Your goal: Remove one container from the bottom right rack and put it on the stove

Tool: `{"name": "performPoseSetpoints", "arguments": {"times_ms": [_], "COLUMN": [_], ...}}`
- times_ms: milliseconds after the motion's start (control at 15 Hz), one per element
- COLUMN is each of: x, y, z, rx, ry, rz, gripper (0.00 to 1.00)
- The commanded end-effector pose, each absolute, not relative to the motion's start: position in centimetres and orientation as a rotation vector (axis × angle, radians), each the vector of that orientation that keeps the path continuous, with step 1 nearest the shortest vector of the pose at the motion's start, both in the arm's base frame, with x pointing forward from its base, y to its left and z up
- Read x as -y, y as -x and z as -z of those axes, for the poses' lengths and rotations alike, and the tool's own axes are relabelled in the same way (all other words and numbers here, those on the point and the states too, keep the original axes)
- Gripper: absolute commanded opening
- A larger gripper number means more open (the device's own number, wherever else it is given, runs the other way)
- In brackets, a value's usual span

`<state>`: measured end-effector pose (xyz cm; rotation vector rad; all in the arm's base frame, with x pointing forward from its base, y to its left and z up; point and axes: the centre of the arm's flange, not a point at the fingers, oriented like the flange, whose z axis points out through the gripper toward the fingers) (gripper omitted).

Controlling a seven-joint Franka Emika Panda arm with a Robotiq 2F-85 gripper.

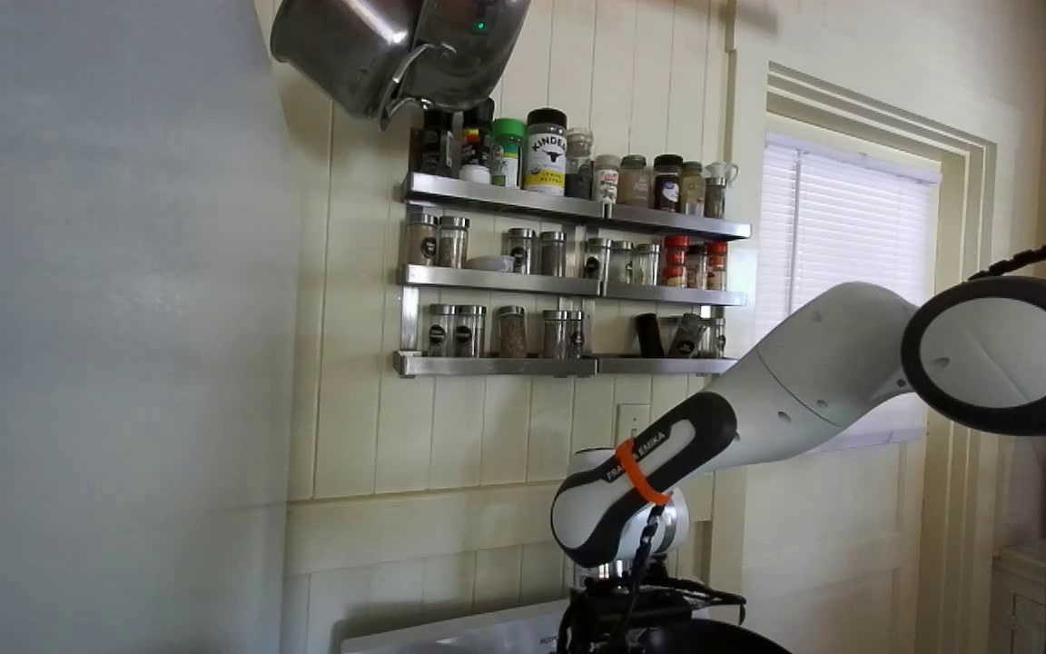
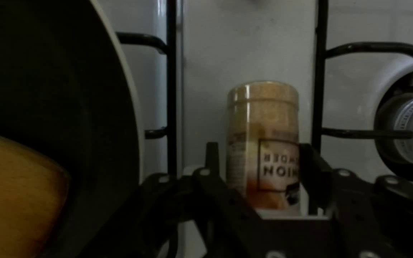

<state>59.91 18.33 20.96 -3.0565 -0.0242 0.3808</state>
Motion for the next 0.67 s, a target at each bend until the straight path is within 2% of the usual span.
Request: {"name": "performPoseSetpoints", "arguments": {"times_ms": [0, 67, 133, 200, 267, 333, 600], "x": [-18.9, -19.0, -19.0, -19.0, -19.0, -18.9, -19.1], "y": [-60.6, -60.6, -60.7, -60.7, -60.7, -60.7, -60.4], "z": [-21.0, -21.1, -21.2, -21.2, -21.4, -21.7, -23.4], "rx": [0.032, 0.035, 0.039, 0.044, 0.045, 0.047, 0.052], "ry": [3.084, 3.084, 3.089, 3.092, 3.093, 3.096, 3.097], "rz": [-0.411, -0.408, -0.404, -0.402, -0.397, -0.392, -0.363], "gripper": [0.91, 0.98, 0.57, 0.61, 0.61, 0.56, 0.22]}}
